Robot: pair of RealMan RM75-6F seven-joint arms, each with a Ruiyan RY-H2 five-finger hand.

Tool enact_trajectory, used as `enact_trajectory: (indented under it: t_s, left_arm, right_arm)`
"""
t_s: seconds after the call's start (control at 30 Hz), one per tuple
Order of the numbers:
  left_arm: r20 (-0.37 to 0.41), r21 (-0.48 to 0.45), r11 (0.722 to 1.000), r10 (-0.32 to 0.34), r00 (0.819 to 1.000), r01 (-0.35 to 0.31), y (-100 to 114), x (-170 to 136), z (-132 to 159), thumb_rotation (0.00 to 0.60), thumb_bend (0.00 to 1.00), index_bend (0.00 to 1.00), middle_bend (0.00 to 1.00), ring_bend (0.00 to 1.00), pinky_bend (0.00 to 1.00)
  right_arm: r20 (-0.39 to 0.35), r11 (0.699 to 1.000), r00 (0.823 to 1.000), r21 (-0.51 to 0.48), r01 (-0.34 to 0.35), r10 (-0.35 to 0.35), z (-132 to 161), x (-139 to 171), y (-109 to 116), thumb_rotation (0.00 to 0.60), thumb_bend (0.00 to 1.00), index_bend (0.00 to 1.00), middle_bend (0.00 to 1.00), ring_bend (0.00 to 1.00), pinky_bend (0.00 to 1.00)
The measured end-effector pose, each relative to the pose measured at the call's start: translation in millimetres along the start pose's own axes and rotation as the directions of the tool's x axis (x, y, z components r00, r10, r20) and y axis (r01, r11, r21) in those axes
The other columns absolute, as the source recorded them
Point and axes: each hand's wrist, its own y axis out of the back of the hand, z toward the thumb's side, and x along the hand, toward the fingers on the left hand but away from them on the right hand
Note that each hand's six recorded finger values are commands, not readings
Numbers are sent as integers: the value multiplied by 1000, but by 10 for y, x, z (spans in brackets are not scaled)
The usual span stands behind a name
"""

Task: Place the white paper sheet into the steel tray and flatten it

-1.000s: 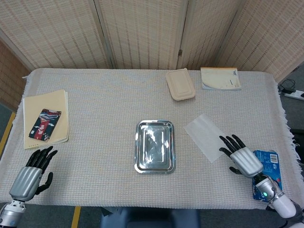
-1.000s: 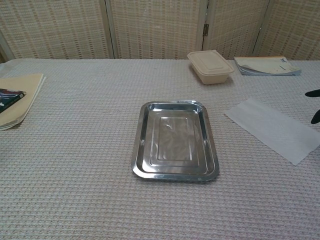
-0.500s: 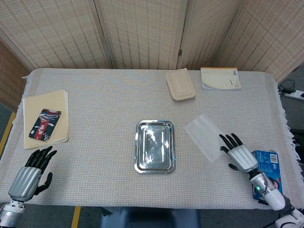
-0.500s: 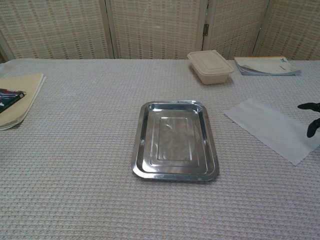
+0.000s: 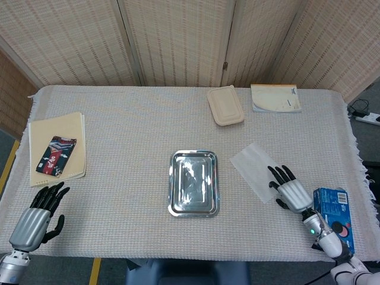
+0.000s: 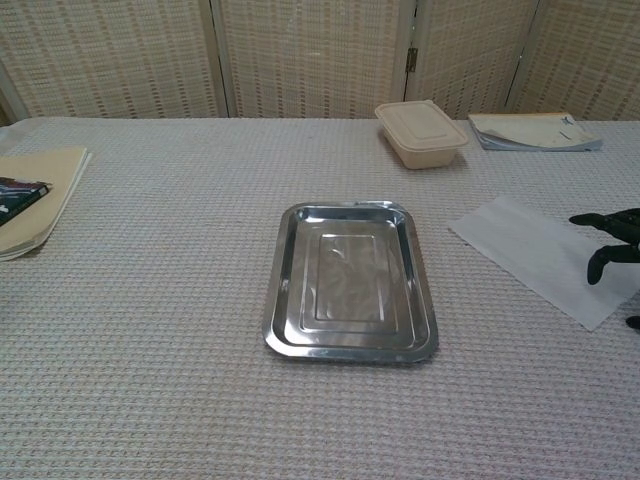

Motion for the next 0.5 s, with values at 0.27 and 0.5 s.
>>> enact_trajectory:
  t_s: [0.27,0.5]
  left_arm:
    - [-3,9,1000,7,1000,-7,8,1,-8,600,667,0,0,0,0]
    - [-6,14,1000,13,1000,-13,16,-3,-13,600,667,0,0,0,0]
  right_arm:
    - [1,1000,1000,5,9,-9,44,-95,-24,600,411,394,0,0,0]
    - [-1,999,1000,-6,31,-31,101,-184,-8,600,466,432,0,0,0]
